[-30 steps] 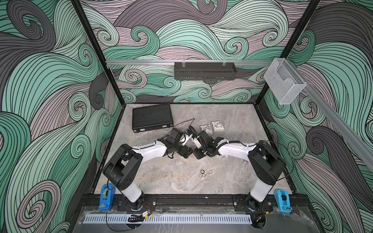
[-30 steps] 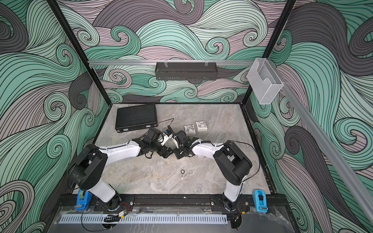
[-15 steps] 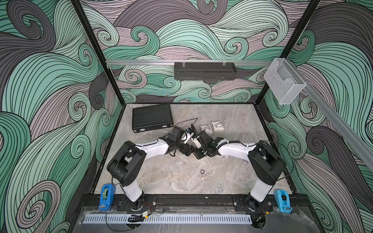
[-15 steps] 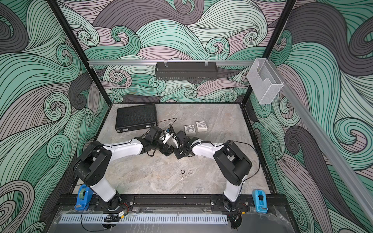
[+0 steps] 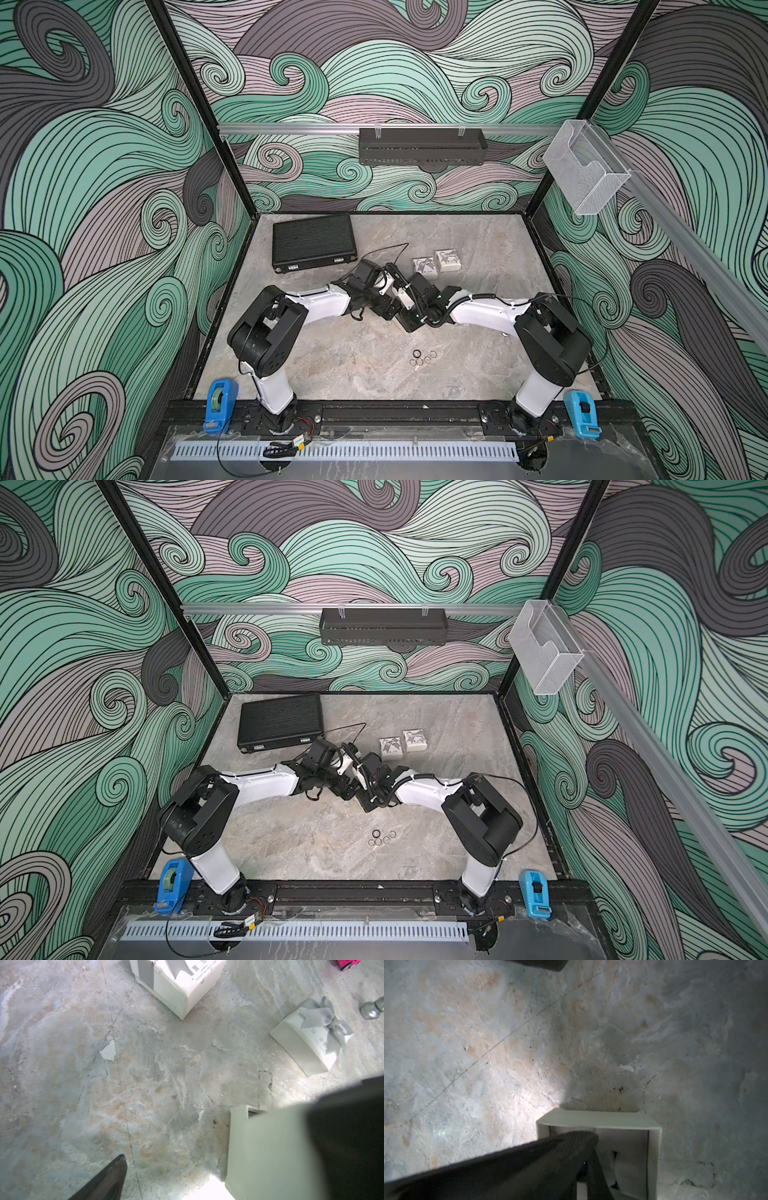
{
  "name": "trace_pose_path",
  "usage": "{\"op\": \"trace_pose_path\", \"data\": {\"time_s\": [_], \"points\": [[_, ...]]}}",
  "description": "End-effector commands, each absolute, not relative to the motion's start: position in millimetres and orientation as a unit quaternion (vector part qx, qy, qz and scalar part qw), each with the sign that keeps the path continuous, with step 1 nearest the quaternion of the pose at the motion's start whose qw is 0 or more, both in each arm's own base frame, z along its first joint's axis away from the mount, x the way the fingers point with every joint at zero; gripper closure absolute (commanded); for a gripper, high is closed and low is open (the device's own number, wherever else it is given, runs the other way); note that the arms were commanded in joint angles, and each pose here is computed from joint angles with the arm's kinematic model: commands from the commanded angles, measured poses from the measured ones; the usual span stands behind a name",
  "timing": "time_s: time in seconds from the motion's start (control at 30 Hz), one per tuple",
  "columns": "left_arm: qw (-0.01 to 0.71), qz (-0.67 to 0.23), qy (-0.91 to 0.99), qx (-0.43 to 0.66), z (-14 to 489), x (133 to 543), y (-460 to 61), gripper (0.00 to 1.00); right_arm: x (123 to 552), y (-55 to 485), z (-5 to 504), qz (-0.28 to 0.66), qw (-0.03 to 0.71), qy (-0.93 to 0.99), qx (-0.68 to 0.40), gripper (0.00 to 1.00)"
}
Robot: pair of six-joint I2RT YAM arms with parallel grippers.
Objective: Take the rings out of the lift-off lid box
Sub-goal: Take out the ring from the jewelry box.
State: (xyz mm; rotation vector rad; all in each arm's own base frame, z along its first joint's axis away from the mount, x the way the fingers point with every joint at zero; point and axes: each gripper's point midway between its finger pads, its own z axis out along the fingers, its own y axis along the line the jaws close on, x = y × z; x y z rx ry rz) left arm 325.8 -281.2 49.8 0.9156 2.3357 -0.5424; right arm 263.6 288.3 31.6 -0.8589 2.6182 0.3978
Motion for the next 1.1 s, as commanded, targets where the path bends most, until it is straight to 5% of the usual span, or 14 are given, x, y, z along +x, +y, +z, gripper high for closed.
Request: {"op": "trace_pose_path", "data": {"time_s": [0.0, 1.07], "points": [[0.262, -0.206, 0.877, 0.345, 41.9, 319.4, -280.8, 0.05, 271.8, 295.4, 52.2, 0.152, 0.218, 0.913, -0.311, 1.00], [0.249, -0.200, 0.883, 0.344, 32.3, 313.7, -275.7, 0.05, 281.7, 293.5, 79.0, 0.185, 0.300, 0.897, -0.266, 1.00]]}}
